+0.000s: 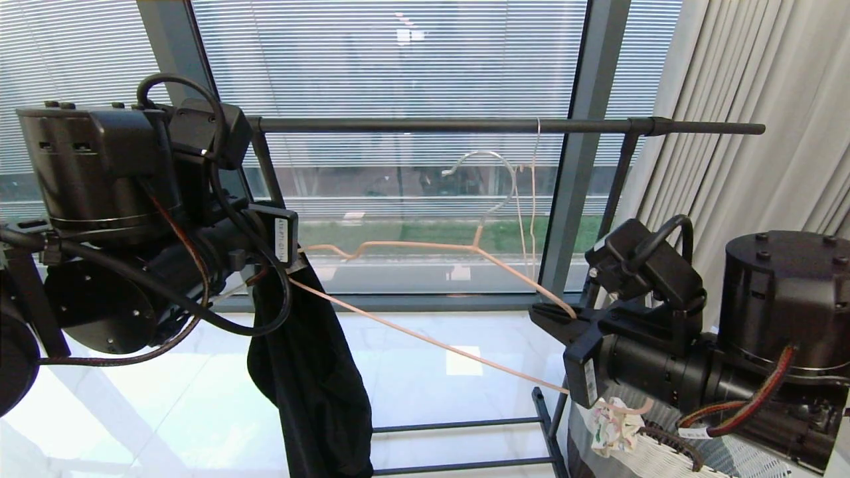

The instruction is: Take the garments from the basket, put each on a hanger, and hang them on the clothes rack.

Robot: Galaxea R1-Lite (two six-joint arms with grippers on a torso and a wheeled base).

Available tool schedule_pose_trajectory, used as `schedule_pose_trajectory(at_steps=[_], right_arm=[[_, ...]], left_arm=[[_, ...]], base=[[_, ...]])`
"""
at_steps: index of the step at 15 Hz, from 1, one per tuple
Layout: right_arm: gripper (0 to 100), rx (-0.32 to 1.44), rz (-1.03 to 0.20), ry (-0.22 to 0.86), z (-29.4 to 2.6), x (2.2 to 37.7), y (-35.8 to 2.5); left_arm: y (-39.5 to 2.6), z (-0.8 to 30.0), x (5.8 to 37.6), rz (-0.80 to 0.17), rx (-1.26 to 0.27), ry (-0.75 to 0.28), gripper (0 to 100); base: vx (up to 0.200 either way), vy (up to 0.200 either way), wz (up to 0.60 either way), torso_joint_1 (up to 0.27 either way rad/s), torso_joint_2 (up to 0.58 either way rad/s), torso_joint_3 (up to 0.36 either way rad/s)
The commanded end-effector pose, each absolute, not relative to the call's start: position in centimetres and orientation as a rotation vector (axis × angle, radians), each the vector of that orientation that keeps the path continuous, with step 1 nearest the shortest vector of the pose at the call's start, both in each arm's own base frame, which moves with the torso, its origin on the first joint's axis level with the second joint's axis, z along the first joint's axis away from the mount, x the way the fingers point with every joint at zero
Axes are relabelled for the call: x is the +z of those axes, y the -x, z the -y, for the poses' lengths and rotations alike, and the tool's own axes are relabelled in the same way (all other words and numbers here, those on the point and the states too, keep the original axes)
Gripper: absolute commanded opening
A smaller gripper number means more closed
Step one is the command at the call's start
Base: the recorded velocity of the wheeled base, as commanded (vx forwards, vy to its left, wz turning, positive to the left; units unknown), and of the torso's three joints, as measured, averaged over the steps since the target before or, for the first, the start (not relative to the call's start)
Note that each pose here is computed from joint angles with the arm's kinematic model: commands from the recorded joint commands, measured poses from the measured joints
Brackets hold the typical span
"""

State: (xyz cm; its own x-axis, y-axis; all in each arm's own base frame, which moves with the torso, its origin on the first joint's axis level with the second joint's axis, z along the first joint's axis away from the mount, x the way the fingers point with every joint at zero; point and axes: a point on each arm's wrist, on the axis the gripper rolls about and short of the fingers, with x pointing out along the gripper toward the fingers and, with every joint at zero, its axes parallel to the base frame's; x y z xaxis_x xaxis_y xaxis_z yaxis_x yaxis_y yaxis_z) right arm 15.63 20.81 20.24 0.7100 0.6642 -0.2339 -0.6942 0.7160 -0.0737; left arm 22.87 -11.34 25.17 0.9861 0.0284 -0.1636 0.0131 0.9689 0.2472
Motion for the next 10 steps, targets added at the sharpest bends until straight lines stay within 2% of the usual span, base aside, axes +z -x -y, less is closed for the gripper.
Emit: schedule_pose_trajectory(at_steps=[1,6,10], right_arm=[[0,0.762,-0.185,0.153,-21.8,20.5,-16.2],[0,0.723,-0.189,0.151,-23.5,20.1,-17.3],[0,0.693,-0.167,0.124,-25.1,19.4,-18.1]], left_arm=[[-22.7,11.7,25.2,-0.164,-0.005,-0.249,0],[-22.4,12.3,25.5,-0.152,-0.013,-0.247,0],[-22.5,12.4,25.9,-0.141,0.019,-0.185,0]], base=[[0.0,0.0,0.0,0.0,0.0,0.0],[0.0,0.0,0.0,0.0,0.0,0.0],[0.0,0.0,0.0,0.0,0.0,0.0]])
